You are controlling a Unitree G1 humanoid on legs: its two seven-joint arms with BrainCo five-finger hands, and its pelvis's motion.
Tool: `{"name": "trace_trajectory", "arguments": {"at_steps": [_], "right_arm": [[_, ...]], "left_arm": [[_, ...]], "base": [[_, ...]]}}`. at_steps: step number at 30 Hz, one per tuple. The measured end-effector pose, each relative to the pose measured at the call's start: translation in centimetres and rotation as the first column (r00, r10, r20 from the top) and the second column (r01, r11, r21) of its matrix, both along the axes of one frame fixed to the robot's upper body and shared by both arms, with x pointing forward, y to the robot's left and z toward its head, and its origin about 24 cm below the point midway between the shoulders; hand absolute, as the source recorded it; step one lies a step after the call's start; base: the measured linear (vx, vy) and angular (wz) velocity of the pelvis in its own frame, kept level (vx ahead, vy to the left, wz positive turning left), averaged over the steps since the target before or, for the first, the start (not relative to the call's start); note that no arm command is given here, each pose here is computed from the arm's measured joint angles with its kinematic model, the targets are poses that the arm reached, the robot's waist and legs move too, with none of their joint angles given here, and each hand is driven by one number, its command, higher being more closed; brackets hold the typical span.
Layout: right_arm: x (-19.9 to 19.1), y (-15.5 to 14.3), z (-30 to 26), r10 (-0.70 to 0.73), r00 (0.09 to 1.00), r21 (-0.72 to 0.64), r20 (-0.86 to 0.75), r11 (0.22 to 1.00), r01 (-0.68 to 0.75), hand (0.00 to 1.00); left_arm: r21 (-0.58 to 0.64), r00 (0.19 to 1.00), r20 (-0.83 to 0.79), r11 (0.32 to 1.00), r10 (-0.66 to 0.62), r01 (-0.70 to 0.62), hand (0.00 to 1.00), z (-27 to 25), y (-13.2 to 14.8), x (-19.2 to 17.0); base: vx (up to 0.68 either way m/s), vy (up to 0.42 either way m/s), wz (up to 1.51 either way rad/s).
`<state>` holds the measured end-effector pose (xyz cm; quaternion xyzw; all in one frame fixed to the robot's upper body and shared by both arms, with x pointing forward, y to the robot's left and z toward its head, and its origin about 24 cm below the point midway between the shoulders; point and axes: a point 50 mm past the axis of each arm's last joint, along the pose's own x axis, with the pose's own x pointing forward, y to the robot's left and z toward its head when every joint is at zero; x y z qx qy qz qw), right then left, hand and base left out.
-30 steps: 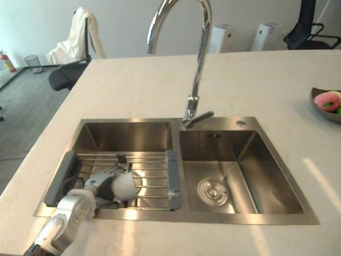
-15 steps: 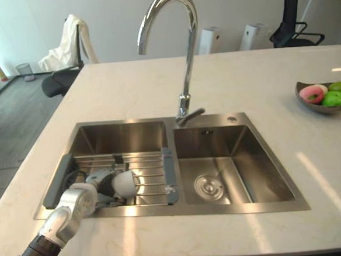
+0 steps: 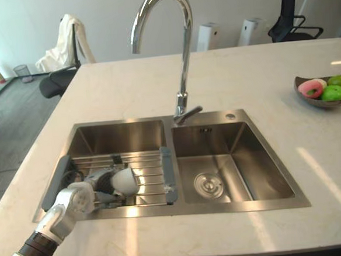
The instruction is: Walk over to the sink, pick up the cup, carry it to the dishwasher, place the cup inside the dishwasher, then close the dishwasher door
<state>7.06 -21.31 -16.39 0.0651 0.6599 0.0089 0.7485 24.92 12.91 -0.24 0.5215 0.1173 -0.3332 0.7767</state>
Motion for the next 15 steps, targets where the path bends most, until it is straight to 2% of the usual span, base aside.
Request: {"name": "trace_trajectory", "arguments": {"at_steps": [8, 11, 13, 14, 15], "right_arm": [[0.2, 0.3, 0.0, -0.001, 0.999, 0.004, 0.034, 1.000, 0.001, 0.00], [0.5, 0.5, 0.0, -0.007, 0.999, 0.012, 0.046, 1.000, 0.006, 0.00], [0.5, 0.7, -0.1, -0.007, 0.999, 0.015, 0.050, 1.000, 0.007, 0.00], [0.5, 0.8, -0.1, -0.009, 0.998, 0.018, 0.054, 1.000, 0.008, 0.00], [0.4, 0.8, -0.1, -0.028, 0.998, 0.022, 0.056, 0.999, 0.027, 0.00]], "left_arm": [[-0.255, 0.995, 0.043, 0.964, 0.092, -0.078, 1.00, 0.2, -0.1, -0.5], [-0.383, 0.986, 0.052, 0.915, 0.161, -0.130, 1.00, 1.0, 0.2, -0.2], [-0.497, 0.973, 0.058, 0.851, 0.225, -0.167, 1.00, 2.1, 0.4, 0.1], [-0.592, 0.957, 0.063, 0.783, 0.282, -0.192, 1.00, 3.3, 0.7, 0.5], [-0.696, 0.928, 0.078, 0.686, 0.364, -0.211, 1.00, 4.7, 1.2, 0.9]], "base": [[0.03, -0.013, 0.05], [-0.01, -0.003, 0.00], [-0.02, -0.002, 0.00], [0.00, 0.000, 0.00], [-0.02, -0.003, 0.04]]}}
